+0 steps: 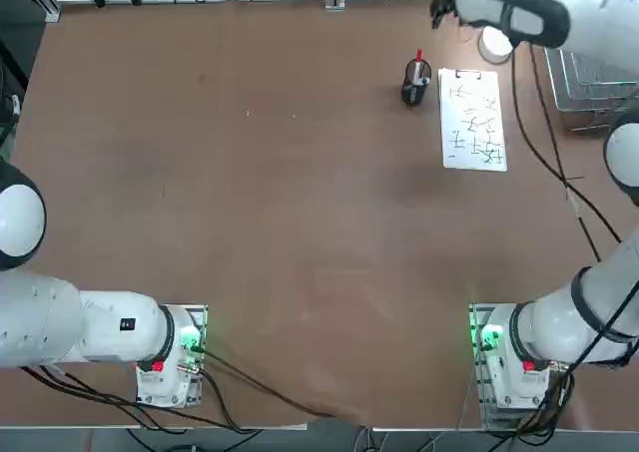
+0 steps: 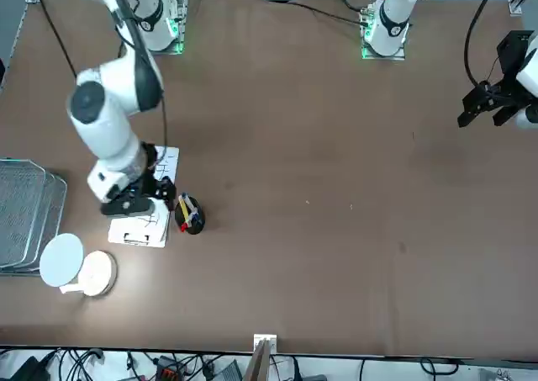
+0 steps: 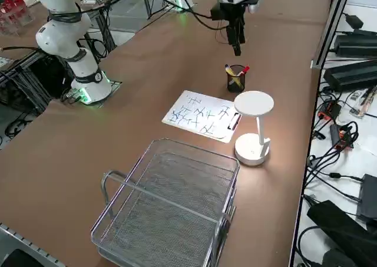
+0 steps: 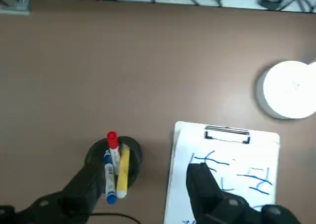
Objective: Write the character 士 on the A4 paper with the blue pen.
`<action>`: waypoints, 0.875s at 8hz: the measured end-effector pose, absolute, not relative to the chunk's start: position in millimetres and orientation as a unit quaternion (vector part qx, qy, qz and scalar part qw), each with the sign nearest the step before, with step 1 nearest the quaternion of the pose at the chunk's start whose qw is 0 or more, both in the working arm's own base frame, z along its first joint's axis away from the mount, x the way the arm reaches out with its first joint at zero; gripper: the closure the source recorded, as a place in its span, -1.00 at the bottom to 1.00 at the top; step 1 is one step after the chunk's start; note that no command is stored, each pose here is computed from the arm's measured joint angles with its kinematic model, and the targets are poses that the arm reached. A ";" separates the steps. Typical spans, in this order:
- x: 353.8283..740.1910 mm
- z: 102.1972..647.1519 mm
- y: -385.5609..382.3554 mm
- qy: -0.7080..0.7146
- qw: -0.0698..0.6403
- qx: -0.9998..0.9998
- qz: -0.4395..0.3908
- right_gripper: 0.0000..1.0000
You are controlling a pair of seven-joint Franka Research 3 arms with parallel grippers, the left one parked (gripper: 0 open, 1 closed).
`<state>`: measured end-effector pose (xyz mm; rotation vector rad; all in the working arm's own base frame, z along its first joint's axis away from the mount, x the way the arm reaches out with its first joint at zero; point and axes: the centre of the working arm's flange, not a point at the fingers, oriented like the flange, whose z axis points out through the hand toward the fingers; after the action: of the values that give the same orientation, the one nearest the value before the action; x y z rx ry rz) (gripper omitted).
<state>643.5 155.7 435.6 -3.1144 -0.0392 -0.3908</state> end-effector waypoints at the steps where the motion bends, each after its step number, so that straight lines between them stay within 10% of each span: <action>1: 642.4 455.3 133.5 0.011 0.003 -0.992 -0.127 -1.00; 7: 613.5 541.0 16.2 0.117 -0.003 -0.987 -0.113 -1.00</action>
<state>613.5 16.2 541.0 -3.1069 0.3672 -0.3544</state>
